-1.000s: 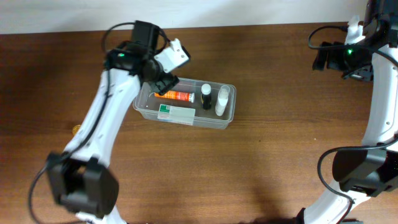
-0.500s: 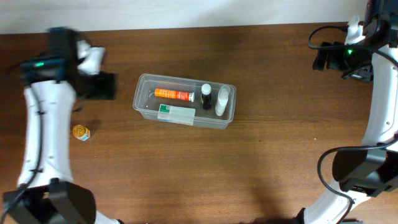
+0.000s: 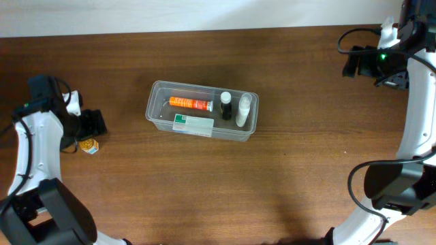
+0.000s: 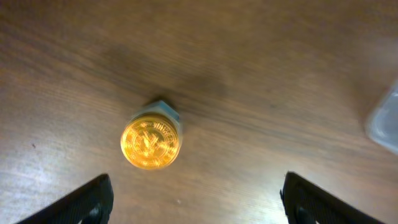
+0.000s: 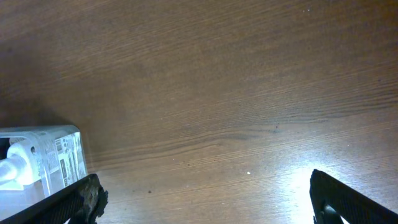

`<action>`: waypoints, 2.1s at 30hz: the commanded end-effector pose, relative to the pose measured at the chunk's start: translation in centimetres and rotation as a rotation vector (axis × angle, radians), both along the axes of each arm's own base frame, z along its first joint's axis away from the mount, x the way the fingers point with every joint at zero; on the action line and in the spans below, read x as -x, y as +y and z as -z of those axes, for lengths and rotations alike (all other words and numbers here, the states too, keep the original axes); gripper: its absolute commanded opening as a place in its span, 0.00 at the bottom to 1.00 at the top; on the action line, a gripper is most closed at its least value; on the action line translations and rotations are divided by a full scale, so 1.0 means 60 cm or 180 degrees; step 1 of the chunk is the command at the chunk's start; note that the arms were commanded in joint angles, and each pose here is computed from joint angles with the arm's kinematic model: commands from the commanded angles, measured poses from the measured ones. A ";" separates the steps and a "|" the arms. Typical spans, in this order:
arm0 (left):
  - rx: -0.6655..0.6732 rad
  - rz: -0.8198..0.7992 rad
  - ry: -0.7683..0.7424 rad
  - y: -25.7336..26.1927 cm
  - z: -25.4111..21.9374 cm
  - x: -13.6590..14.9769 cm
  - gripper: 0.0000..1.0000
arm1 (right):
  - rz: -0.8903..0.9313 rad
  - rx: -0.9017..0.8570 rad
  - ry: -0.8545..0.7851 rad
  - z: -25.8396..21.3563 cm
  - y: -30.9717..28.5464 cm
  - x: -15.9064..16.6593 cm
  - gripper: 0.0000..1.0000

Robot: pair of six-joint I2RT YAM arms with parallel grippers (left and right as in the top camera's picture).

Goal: Pack container
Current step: 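Open the left gripper and move it to the small jar, then grasp the small orange-lidded jar with the left gripper, then carry the jar into the container's left end and release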

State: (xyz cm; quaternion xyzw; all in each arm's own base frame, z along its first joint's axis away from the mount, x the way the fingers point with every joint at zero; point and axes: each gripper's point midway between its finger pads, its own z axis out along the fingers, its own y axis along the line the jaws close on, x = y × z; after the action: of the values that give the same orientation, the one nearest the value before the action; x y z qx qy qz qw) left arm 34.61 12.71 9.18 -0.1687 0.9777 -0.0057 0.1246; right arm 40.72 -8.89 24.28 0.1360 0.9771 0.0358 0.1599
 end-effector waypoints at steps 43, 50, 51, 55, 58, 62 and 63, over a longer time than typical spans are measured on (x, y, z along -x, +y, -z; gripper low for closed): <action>0.0599 0.0321 -0.0347 -0.029 0.053 -0.106 0.34 | 0.0032 0.0041 -0.0061 -0.012 -0.005 0.000 0.98; 0.0387 0.1173 -0.0691 -0.124 -0.080 -0.186 0.34 | 0.0031 0.0040 -0.0061 -0.012 -0.005 0.000 0.98; 0.0361 0.1285 -0.0736 -0.140 -0.095 -0.193 0.34 | 0.0032 0.0041 -0.0061 -0.012 -0.005 0.000 0.98; 0.0253 0.1769 -0.0954 -0.216 -0.149 -0.219 0.34 | 0.0032 0.0041 -0.0061 -0.012 -0.005 0.000 0.98; 0.0165 0.2175 -0.1046 -0.289 -0.166 -0.226 0.34 | 0.0031 0.0040 -0.0061 -0.012 -0.005 0.000 0.98; 0.0014 0.2373 -0.0825 -0.340 -0.141 -0.212 0.34 | 0.0031 0.0040 -0.0061 -0.012 -0.005 0.000 0.98; -0.0006 0.2415 -0.0769 -0.349 -0.135 -0.208 0.34 | 0.0032 0.0041 -0.0061 -0.012 -0.005 0.000 0.98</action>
State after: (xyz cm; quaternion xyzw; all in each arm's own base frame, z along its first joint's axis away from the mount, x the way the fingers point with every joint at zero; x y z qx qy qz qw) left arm 47.33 -6.50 18.05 0.1692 0.9501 -0.0971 0.2434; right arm 40.72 -8.89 24.28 0.1359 0.9771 0.0358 0.1599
